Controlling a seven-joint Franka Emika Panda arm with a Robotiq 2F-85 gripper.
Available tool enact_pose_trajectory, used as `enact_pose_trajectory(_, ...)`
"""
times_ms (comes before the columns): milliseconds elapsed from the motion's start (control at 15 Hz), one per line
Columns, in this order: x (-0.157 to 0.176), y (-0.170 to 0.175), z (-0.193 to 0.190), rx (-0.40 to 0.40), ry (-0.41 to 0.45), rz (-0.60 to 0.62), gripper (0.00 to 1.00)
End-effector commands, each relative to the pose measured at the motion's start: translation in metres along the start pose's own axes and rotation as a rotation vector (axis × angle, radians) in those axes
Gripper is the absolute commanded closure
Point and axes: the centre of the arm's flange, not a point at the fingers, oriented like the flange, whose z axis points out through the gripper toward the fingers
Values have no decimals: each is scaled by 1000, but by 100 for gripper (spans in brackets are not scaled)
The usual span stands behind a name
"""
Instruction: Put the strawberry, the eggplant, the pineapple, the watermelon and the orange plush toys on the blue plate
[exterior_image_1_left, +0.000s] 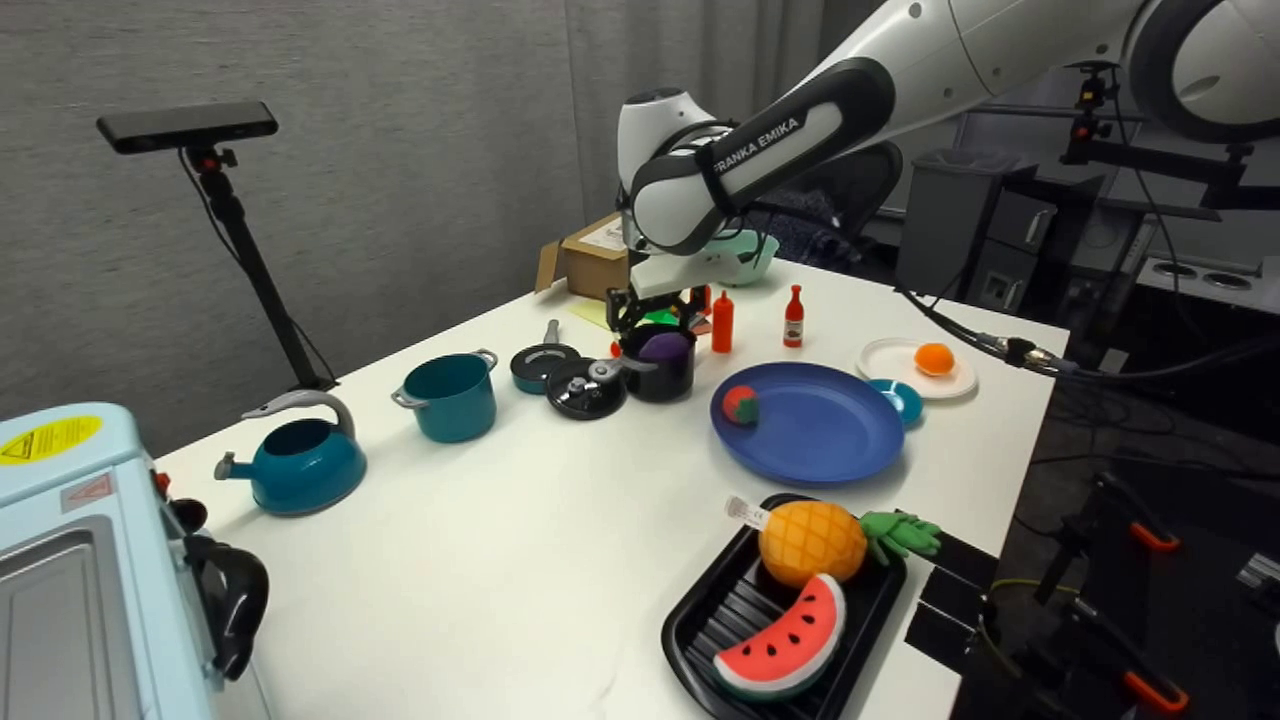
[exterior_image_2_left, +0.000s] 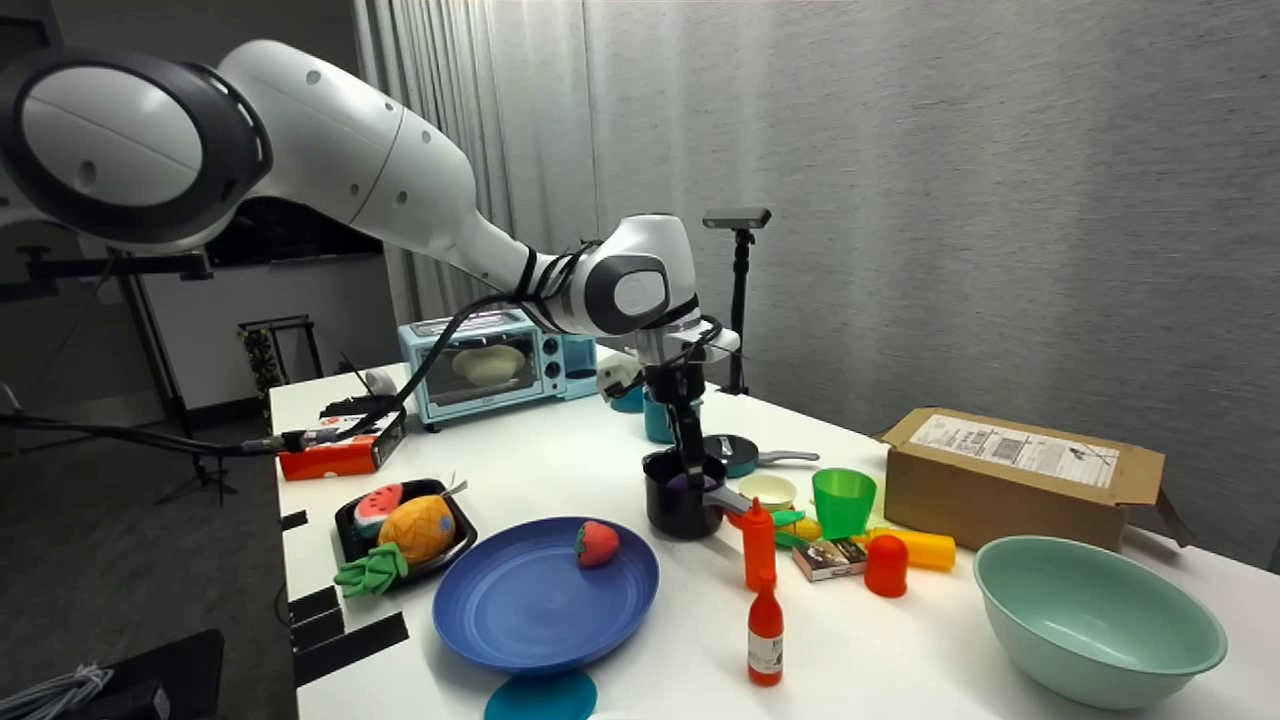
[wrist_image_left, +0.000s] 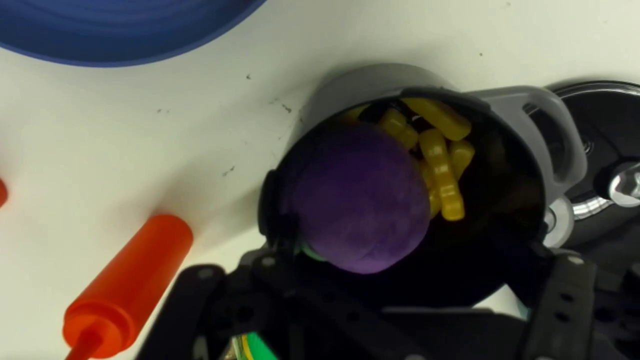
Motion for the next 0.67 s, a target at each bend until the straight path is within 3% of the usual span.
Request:
enact_pose_trajectory(0, 11, -3, 6, 12, -4, -14, 37)
enact_pose_trajectory(333, 13, 2, -1, 24, 1, -31, 75)
enact_pose_trajectory(533, 19, 12, -33, 67, 17, -66, 97)
enact_pose_trajectory(600, 20, 13, -52, 87, 27, -93, 100)
